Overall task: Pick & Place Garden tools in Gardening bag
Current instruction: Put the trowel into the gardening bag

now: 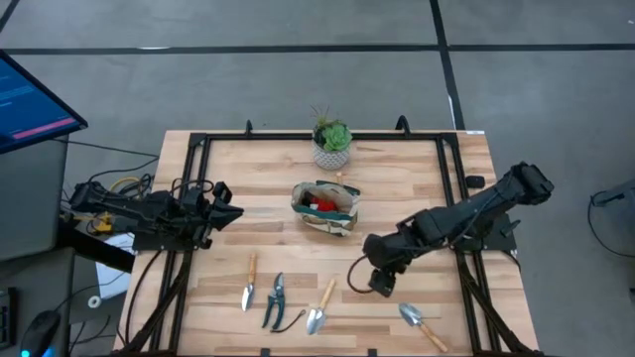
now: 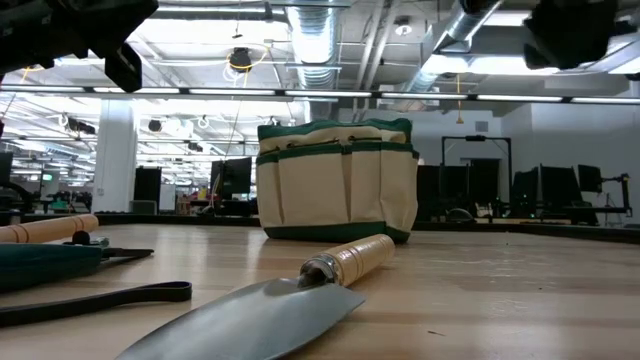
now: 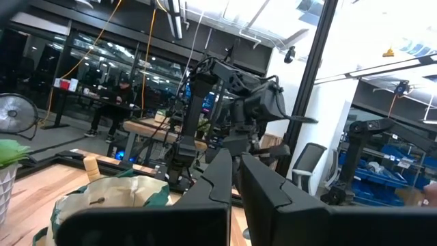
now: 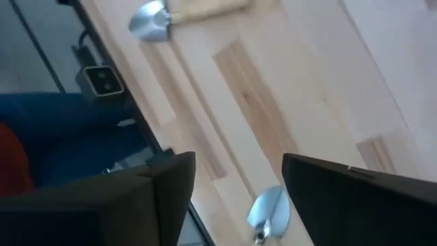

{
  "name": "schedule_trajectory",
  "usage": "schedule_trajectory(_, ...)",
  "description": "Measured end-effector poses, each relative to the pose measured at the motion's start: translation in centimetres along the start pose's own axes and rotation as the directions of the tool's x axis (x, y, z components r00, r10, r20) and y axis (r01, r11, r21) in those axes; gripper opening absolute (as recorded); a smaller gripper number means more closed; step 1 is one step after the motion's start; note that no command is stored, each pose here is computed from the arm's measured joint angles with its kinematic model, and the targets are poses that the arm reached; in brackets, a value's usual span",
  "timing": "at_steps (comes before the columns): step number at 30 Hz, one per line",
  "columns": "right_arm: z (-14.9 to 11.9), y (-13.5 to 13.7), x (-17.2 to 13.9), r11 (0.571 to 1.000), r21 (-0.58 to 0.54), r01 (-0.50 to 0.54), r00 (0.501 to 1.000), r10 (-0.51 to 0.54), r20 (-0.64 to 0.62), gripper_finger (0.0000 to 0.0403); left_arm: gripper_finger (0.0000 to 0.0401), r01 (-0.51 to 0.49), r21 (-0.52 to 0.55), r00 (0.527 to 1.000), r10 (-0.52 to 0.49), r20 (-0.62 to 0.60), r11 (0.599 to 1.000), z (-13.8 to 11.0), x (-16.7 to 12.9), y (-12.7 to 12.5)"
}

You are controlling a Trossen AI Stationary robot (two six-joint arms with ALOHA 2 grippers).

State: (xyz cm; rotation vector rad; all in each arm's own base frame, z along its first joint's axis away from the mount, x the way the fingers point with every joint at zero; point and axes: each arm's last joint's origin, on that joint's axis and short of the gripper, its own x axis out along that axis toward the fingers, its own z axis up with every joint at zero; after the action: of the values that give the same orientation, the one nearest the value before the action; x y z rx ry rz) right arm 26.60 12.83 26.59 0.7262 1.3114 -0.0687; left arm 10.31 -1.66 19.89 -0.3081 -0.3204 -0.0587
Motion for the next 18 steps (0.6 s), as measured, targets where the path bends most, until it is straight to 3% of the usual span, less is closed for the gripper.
schedule_trajectory(7,-0.44,0.12,-0.66,0.993,-0.119,-0.023,1.000,0.023,-0.005,0.0200,0.0002,0.000,0.000,1.000,0.000,-0.001,1.000,-0.01,0.00,0.00)
schedule_trajectory(13,-0.74,0.43,-0.71,0.992,-0.121,-0.035,0.999,0.035,0.001,0.0195,0.0002,0.006,-0.013,1.000,-0.006,0.023,1.000,0.22,0.02,-0.06)
schedule_trajectory(18,-0.50,0.68,-0.72,0.995,-0.091,-0.050,0.998,0.054,0.037,0.0190,0.0002,0.037,-0.232,0.997,-0.020,0.079,0.972,0.77,0.00,-0.19)
